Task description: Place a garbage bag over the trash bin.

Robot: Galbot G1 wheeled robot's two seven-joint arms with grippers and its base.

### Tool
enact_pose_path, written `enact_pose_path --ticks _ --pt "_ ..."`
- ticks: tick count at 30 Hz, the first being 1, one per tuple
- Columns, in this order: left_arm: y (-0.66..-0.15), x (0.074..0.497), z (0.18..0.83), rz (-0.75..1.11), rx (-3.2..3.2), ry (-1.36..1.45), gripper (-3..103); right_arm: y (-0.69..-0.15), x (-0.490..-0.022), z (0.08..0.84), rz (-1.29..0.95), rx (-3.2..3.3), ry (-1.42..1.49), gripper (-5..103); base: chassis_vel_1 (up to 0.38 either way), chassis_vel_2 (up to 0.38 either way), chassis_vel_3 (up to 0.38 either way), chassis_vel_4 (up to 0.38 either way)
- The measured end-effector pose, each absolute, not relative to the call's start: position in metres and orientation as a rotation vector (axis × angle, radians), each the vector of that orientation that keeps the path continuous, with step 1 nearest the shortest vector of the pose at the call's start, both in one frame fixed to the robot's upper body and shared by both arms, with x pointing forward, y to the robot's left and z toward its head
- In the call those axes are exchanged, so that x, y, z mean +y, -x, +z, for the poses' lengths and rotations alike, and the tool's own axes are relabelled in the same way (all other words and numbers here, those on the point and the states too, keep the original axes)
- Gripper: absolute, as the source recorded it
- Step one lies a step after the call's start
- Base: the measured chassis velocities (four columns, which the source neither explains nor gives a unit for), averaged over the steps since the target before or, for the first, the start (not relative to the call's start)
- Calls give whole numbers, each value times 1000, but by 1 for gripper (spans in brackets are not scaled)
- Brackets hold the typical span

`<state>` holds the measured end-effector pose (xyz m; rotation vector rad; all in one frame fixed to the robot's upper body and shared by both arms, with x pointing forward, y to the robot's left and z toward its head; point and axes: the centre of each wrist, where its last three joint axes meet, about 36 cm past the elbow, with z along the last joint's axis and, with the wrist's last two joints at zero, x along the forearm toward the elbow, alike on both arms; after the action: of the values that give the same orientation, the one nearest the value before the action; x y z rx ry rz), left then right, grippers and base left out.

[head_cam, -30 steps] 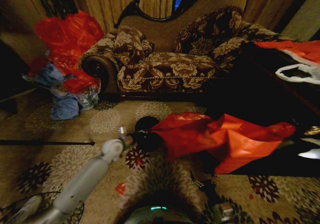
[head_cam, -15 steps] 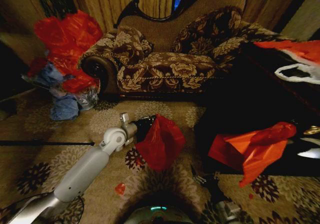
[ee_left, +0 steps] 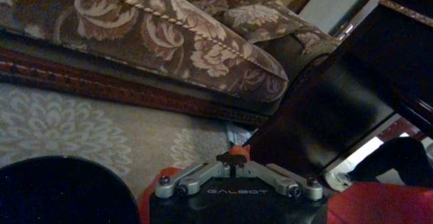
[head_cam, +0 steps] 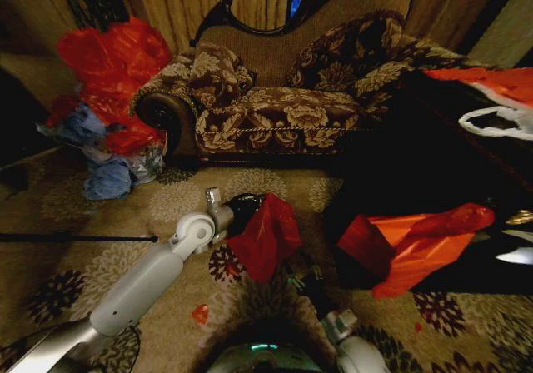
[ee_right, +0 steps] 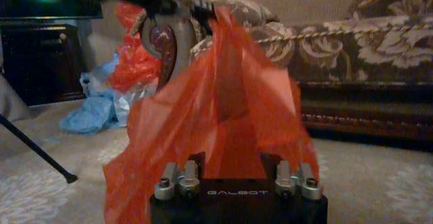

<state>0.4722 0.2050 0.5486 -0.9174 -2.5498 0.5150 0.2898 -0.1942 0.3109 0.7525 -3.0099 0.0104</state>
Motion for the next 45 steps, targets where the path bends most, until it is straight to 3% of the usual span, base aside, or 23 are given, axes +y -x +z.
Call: enact_pose_path --ticks 5,6,9,10,15,18,21,35,45 --pt "-464 207 563 499 -2541 938 0 -317 -184 301 -20 -3010 -733 44 0 0 0 0" --pt "-462 208 565 496 -2534 943 0 -329 -180 299 -22 -3012 -743 35 0 0 0 0" --pt "-459 209 565 494 -2526 948 0 -347 -175 300 -22 -3023 -762 35 0 0 0 0" --pt "-457 209 565 493 -2523 953 0 -360 -168 304 -32 -3032 -776 27 0 0 0 0" --pt "-454 207 569 496 -2516 976 0 -385 -144 323 -86 -3050 -804 19 0 0 0 0" --pt "-454 201 579 494 -2520 1017 0 -408 -123 348 -124 -3064 -837 4 0 0 0 0" --pt "-456 195 596 509 -2537 1049 0 -426 -117 365 -105 -3076 -869 1 0 0 0 0" --pt "-435 192 650 521 -2637 1125 0 -477 -120 415 -10 -3109 -922 0 0 0 0 0" --pt "-443 221 607 560 -2740 796 0 -521 -62 401 53 -3029 -1016 0 0 0 0 0"
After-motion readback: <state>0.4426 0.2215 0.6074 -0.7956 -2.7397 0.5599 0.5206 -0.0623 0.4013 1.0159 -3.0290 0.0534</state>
